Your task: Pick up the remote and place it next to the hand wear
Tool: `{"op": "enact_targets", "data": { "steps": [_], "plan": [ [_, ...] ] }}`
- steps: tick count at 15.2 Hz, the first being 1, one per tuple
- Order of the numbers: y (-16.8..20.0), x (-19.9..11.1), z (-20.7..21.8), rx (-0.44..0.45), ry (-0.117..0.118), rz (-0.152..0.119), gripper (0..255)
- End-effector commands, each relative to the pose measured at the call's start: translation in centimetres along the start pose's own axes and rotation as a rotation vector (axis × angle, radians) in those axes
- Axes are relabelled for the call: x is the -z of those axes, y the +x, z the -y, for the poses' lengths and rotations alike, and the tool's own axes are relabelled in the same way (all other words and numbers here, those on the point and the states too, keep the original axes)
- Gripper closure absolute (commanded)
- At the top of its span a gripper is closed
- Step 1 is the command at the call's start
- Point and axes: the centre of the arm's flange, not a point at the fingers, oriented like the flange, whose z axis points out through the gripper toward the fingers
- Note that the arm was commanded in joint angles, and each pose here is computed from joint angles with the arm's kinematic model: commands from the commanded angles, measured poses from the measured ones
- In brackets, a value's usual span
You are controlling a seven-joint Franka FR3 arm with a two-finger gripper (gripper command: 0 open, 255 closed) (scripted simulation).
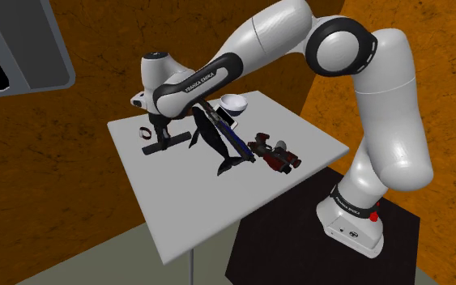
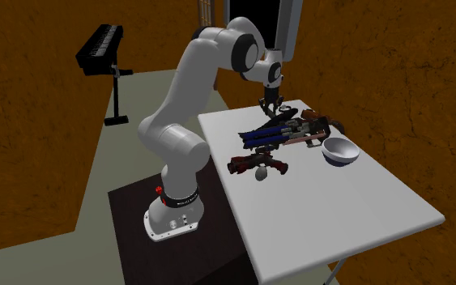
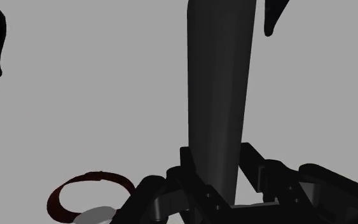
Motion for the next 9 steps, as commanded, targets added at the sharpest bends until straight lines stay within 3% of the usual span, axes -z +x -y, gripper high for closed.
{"op": "enact_targets", "data": {
  "steps": [1,7,8,9],
  "plan": [
    [0.00,-0.32,0.05,-0.001,0.001,0.001,255],
    [0.00,-0.32,0.05,-0.001,0.001,0.001,255],
    [0.00,-0.34,0.06,0.000,0.001,0.001,0],
    [-0.02,-0.34,0.04,0.000,0.001,0.001,0]
  ]
}}
